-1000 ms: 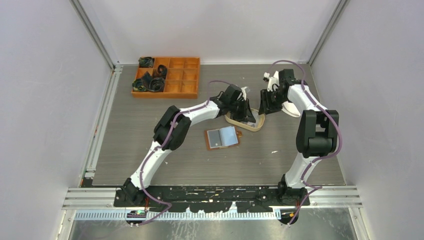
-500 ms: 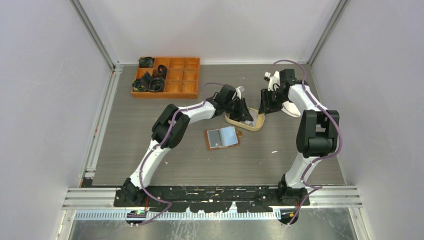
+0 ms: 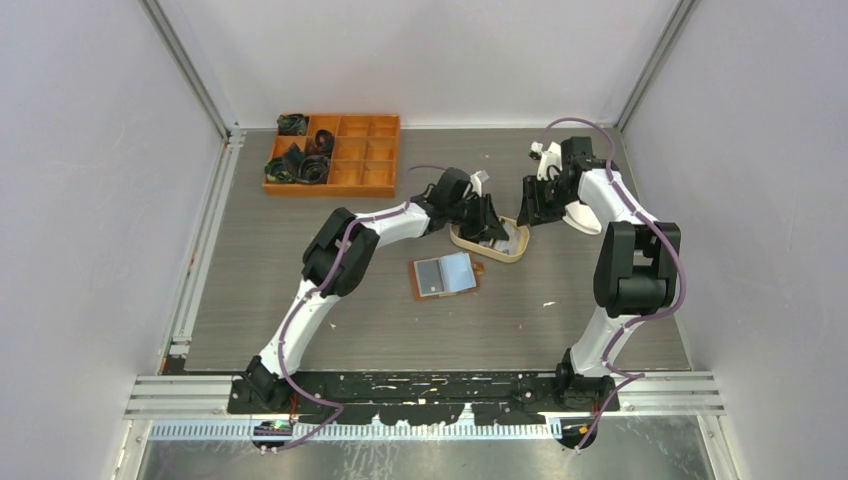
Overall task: Put the credit cards into the card holder
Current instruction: Pick up the credit card from the storage box.
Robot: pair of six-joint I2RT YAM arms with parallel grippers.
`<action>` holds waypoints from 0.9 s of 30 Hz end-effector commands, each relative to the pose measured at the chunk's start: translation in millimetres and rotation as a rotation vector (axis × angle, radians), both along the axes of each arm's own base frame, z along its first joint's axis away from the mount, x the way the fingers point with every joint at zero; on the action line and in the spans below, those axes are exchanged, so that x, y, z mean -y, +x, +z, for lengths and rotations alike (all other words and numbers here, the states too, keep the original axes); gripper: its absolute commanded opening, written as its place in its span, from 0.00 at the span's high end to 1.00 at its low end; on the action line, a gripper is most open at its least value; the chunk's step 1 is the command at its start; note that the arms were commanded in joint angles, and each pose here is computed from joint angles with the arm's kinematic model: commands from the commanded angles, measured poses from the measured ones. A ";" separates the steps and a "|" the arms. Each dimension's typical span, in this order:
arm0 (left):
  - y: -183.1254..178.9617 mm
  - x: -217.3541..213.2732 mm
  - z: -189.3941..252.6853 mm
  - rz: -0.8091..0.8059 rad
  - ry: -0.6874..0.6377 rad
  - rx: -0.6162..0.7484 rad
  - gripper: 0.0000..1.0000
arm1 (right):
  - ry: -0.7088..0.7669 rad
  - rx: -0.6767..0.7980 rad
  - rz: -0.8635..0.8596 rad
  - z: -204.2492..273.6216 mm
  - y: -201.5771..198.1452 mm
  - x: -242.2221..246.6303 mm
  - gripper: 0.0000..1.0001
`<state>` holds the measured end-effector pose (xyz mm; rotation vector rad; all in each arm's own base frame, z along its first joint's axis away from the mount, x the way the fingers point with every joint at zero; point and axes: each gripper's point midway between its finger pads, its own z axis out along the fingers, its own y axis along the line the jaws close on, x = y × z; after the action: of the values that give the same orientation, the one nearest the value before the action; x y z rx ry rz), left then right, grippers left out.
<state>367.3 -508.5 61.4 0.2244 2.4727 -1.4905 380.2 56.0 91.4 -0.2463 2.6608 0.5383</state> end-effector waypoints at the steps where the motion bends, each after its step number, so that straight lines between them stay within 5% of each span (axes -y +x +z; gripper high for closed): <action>1: 6.6 -1.6 53.6 -0.006 -0.078 0.086 0.74 | 0.020 0.095 -0.004 29.5 10.2 -1.6 0.55; 12: 16.6 -18.9 55.0 0.026 -0.067 0.095 0.77 | 0.026 0.091 -0.001 29.0 9.6 -2.7 0.56; 19: 23.7 -29.1 46.4 0.056 -0.001 0.125 0.96 | 0.028 0.091 0.000 29.2 9.4 -3.1 0.56; 27: 29.3 -45.6 64.0 0.099 0.043 0.258 1.00 | 0.049 0.141 0.024 40.4 7.5 -7.2 0.56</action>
<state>385.4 -468.0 61.9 0.2007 2.4665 -1.3096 380.0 58.4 93.8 -0.2502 2.6494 0.5618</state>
